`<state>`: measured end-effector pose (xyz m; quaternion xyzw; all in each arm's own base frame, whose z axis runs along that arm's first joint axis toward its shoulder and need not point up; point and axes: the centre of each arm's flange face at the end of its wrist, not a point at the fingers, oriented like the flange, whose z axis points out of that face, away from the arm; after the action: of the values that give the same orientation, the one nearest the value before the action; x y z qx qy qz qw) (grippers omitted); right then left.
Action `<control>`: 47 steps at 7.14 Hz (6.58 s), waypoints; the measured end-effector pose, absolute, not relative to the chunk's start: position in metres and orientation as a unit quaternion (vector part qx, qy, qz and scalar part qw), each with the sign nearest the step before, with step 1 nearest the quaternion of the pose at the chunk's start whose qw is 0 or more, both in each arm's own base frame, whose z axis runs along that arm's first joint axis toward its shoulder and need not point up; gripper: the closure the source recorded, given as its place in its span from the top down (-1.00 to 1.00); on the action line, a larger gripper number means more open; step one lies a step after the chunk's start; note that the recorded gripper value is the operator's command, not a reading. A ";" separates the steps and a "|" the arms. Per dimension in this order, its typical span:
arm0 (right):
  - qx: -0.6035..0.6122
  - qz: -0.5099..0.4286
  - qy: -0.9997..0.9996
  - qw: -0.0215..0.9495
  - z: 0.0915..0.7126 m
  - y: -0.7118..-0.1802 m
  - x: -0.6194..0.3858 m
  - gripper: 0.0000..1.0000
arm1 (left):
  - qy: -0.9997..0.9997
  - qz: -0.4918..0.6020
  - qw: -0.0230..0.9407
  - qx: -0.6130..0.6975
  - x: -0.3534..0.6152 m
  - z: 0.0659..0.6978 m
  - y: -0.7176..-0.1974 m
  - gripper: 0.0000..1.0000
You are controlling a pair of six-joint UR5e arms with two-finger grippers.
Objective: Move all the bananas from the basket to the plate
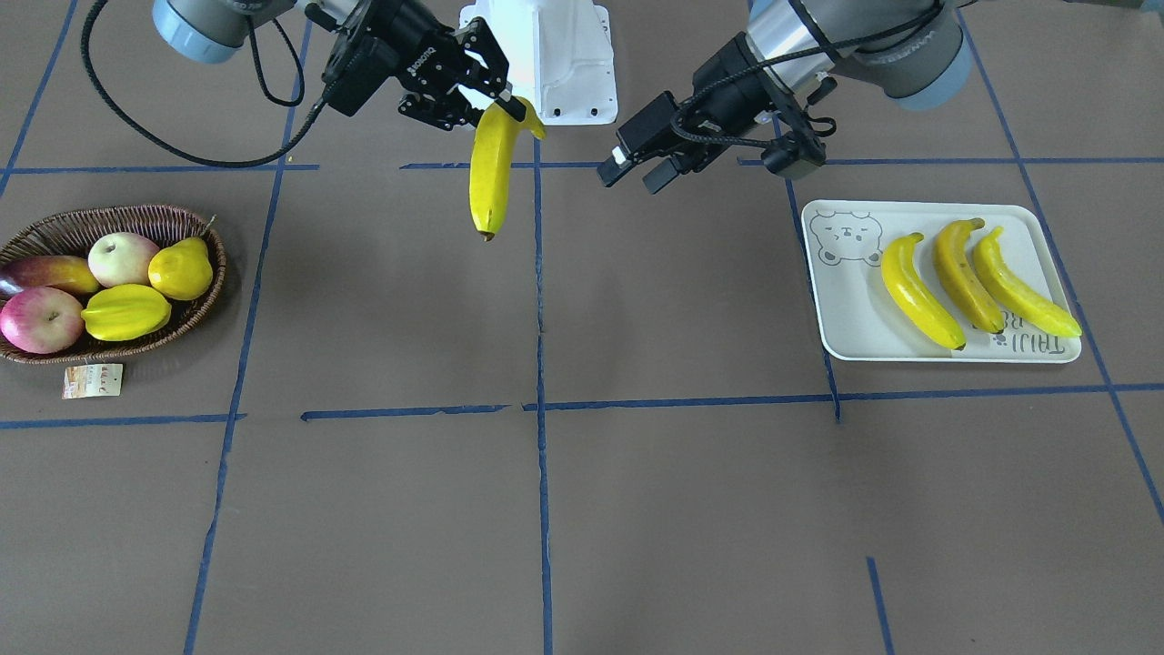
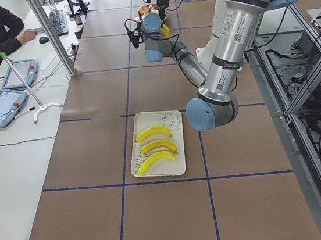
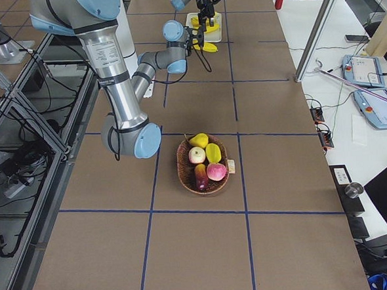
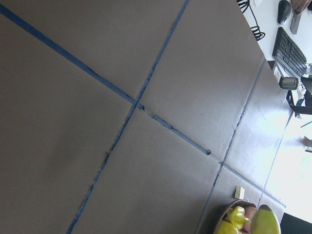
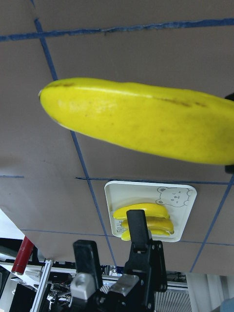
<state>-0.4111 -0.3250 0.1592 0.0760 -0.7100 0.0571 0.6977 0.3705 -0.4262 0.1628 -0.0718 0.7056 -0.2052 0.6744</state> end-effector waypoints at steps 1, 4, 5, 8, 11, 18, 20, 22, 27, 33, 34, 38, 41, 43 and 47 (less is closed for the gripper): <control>0.073 0.052 -0.712 0.696 0.157 -0.317 -0.417 -0.99 | 0.710 -0.195 0.672 -0.076 0.381 0.152 -0.421 1.00; 0.072 0.047 -0.715 0.694 0.153 -0.308 -0.424 -0.99 | 0.715 -0.170 0.671 -0.092 0.411 0.134 -0.405 0.99; 0.072 0.046 -0.716 0.693 0.152 -0.307 -0.424 -0.99 | 0.717 -0.164 0.671 -0.095 0.419 0.129 -0.399 0.99; 0.072 0.046 -0.717 0.692 0.151 -0.307 -0.425 -0.98 | 0.718 -0.162 0.670 -0.095 0.442 0.122 -0.401 0.97; 0.071 0.045 -0.717 0.692 0.150 -0.306 -0.425 -0.98 | 0.722 -0.161 0.667 -0.095 0.455 0.125 -0.403 -1.00; 0.076 0.047 -0.725 0.683 0.142 -0.304 -0.409 1.00 | 0.722 -0.157 0.668 -0.086 0.454 0.127 -0.405 -1.00; 0.075 0.047 -0.724 0.684 0.144 -0.302 -0.398 1.00 | 0.707 -0.158 0.687 -0.056 0.442 0.143 -0.424 -1.00; 0.073 0.050 -0.717 0.691 0.159 -0.296 -0.381 1.00 | 0.668 -0.176 0.722 -0.034 0.424 0.189 -0.447 -1.00; 0.090 0.084 -0.689 0.715 0.197 -0.320 -0.351 1.00 | 0.515 -0.206 0.832 0.020 0.328 0.381 -0.460 -1.00; 0.094 0.093 -0.682 0.719 0.203 -0.328 -0.349 1.00 | 0.428 -0.211 0.878 0.047 0.304 0.481 -0.443 1.00; 0.094 0.094 -0.682 0.719 0.203 -0.329 -0.349 1.00 | 0.425 -0.210 0.879 0.049 0.305 0.484 -0.443 1.00; 0.112 0.104 -0.625 0.766 0.221 -0.364 -0.325 1.00 | 0.443 -0.180 0.877 0.054 0.292 0.456 -0.442 1.00; 0.138 0.030 -0.506 0.851 0.258 -0.418 -0.278 1.00 | 0.388 -0.075 0.914 0.093 0.215 0.426 -0.464 1.00; 0.151 -0.035 -0.414 0.897 0.294 -0.460 -0.225 1.00 | 0.345 -0.014 0.933 0.105 0.128 0.436 -0.484 1.00; 0.094 -0.100 -0.436 0.890 0.434 -0.540 -0.042 1.00 | 0.366 0.048 0.927 0.064 -0.042 0.524 -0.498 1.00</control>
<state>-0.0422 -0.5401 0.4341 0.0943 -0.4355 -0.1004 0.8896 -0.0416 -0.4975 0.5238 0.0640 0.3659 0.0484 0.9272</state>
